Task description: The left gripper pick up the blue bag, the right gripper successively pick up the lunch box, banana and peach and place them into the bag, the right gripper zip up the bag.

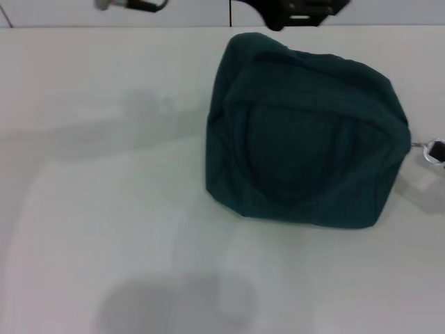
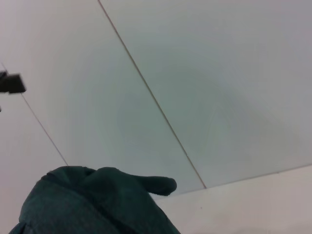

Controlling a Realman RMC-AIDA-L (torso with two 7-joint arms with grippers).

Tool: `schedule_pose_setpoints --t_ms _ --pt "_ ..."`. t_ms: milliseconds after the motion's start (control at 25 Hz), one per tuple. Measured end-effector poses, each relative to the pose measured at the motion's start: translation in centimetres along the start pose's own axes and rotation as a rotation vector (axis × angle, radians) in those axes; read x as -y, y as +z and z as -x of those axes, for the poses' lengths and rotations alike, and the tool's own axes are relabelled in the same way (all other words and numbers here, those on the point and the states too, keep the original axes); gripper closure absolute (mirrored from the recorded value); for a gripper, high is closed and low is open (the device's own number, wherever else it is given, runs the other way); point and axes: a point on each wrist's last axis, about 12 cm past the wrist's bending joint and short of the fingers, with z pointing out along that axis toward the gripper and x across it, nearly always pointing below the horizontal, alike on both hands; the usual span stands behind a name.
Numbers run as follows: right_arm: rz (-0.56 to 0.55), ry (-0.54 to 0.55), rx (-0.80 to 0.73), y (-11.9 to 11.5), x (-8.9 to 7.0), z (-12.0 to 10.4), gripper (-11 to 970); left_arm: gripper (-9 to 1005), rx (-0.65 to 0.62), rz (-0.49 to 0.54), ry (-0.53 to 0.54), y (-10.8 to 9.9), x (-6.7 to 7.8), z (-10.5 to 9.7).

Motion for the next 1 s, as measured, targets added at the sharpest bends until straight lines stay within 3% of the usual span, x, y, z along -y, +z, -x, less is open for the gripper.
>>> schedule_pose_setpoints --t_ms 120,320,720,1000 --pt "0.016 0.024 -0.032 -1.1 0.3 0.4 275 487 0.018 0.002 -0.061 -1.2 0.1 -1.0" --pt "0.125 0.019 -0.151 -1.1 -0.3 0.6 211 478 0.025 0.010 -0.113 -2.2 0.6 -2.2" --pt "0.099 0.078 0.018 -2.6 0.0 2.7 219 459 0.047 0.006 -0.176 -2.9 1.4 -3.8" --pt "0.281 -0.022 0.078 -3.0 -1.8 4.7 223 445 0.042 0.016 -0.199 -3.4 1.7 -4.7"
